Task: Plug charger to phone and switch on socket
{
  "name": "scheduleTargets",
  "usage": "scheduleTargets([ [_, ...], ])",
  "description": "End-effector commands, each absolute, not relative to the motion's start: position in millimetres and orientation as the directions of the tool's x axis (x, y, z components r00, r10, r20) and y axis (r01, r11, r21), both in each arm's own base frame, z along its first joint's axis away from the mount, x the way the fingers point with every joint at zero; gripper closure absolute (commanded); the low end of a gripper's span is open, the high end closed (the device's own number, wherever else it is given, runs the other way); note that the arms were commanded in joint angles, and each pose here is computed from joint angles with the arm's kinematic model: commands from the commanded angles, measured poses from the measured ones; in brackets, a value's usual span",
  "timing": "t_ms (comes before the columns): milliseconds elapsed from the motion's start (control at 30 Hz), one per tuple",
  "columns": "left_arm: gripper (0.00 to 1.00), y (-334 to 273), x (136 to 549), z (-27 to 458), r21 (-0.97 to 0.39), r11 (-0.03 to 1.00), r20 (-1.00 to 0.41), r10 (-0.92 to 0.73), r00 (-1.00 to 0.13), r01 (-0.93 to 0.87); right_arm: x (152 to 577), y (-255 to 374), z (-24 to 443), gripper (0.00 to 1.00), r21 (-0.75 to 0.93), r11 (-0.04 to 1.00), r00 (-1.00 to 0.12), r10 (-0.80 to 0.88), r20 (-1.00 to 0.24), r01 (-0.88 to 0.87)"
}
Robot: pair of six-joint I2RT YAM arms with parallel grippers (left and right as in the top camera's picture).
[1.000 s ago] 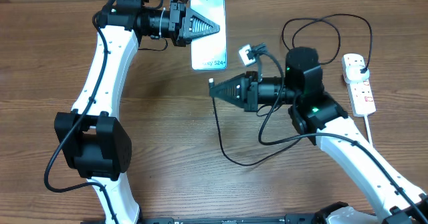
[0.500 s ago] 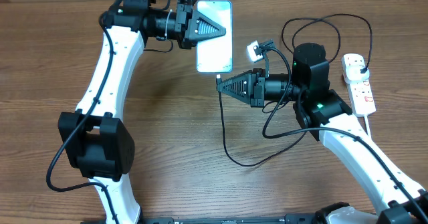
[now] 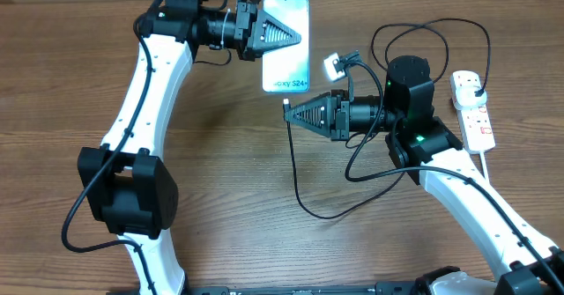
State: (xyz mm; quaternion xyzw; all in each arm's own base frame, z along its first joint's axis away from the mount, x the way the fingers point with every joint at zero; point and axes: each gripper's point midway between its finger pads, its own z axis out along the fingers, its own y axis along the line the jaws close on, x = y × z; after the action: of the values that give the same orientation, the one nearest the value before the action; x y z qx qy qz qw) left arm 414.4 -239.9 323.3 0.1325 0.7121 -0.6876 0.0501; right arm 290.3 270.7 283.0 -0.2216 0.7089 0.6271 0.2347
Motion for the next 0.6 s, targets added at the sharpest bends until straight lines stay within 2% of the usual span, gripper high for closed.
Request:
scheduleTargets([
  [0, 0.96, -232.8, 407.1, 348.6, -0.961, 0.009, -0.275, 0.109, -0.955, 0.277, 284.5, 272.8, 288.3, 0.96, 0.781, 0.084, -0.785, -0.040, -0.618, -0.619],
  [567, 0.96, -244.3, 400.6, 347.9, -0.969, 0.009, -0.243, 0.134, -0.961, 0.247, 295.7, 271.8, 286.0, 0.96, 0.776, 0.134, -0.783, 0.002, -0.622, -0.617],
])
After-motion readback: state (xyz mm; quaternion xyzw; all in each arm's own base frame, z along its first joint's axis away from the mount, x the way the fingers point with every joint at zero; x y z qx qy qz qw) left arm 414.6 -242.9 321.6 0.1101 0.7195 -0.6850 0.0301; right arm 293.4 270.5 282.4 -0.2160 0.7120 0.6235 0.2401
